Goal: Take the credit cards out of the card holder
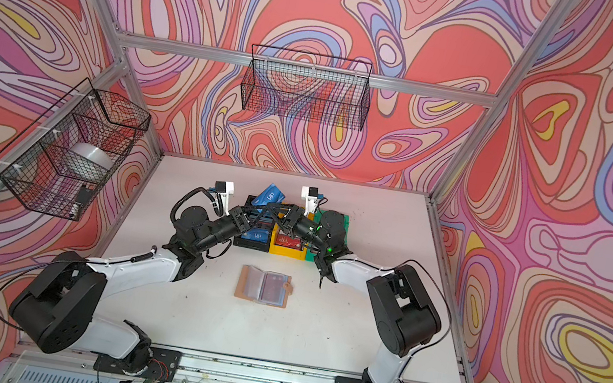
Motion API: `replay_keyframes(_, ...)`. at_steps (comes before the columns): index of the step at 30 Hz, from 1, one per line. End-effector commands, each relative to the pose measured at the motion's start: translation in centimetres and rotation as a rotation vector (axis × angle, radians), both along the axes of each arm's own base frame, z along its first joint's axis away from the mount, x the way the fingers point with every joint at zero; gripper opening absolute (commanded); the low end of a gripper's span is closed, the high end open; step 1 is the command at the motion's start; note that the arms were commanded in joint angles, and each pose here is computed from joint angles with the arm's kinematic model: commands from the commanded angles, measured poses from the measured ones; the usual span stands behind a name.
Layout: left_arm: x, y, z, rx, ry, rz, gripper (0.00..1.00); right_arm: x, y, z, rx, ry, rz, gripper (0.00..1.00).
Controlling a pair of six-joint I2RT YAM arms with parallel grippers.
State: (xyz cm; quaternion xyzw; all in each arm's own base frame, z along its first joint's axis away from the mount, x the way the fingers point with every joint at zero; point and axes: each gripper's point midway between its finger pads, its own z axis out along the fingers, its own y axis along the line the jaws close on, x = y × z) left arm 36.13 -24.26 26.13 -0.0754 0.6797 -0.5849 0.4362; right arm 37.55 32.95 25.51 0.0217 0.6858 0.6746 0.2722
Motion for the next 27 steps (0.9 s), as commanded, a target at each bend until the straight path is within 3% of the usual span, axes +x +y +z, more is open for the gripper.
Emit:
replay_keyframes(1,-0.2,1.3,2.1,-0.042,-0.015,-0.015,0.0,-1.2,-1.4,0.5,-0.122,-0.059,0.055,0.39)
replay_keyframes(5,-0.9,1.8,2.4,0.006,0.024,-0.085,0.0,-2.9,-3.1,-0.4,-0.352,-0.078,0.187,0.41)
replay_keyframes(8,-1.9,1.8,3.0,0.018,0.076,-0.204,0.0,-6.4,-5.0,-0.3,-0.622,-0.19,0.393,0.41)
replay_keyframes(10,-2.9,1.2,3.2,0.043,0.116,-0.298,0.0,-7.1,-7.0,-0.6,-0.822,-0.262,0.441,0.41)
replay_keyframes(12,-4.1,0.5,3.2,0.074,0.143,-0.394,0.0,-7.4,-8.1,-0.4,-0.916,-0.308,0.47,0.4)
replay_keyframes(16,-5.6,-0.2,3.6,0.1,0.161,-0.521,0.0,-7.7,-7.7,1.3,-0.883,-0.398,0.522,0.37)
replay_keyframes(22,-8.0,-0.2,2.5,0.174,0.211,-0.643,0.0,-7.2,-7.9,2.0,-0.921,-0.4,0.612,0.34)
replay_keyframes(27,-10.1,-0.1,2.1,0.222,0.202,-0.723,0.0,-6.5,-7.7,2.5,-0.885,-0.408,0.653,0.31)
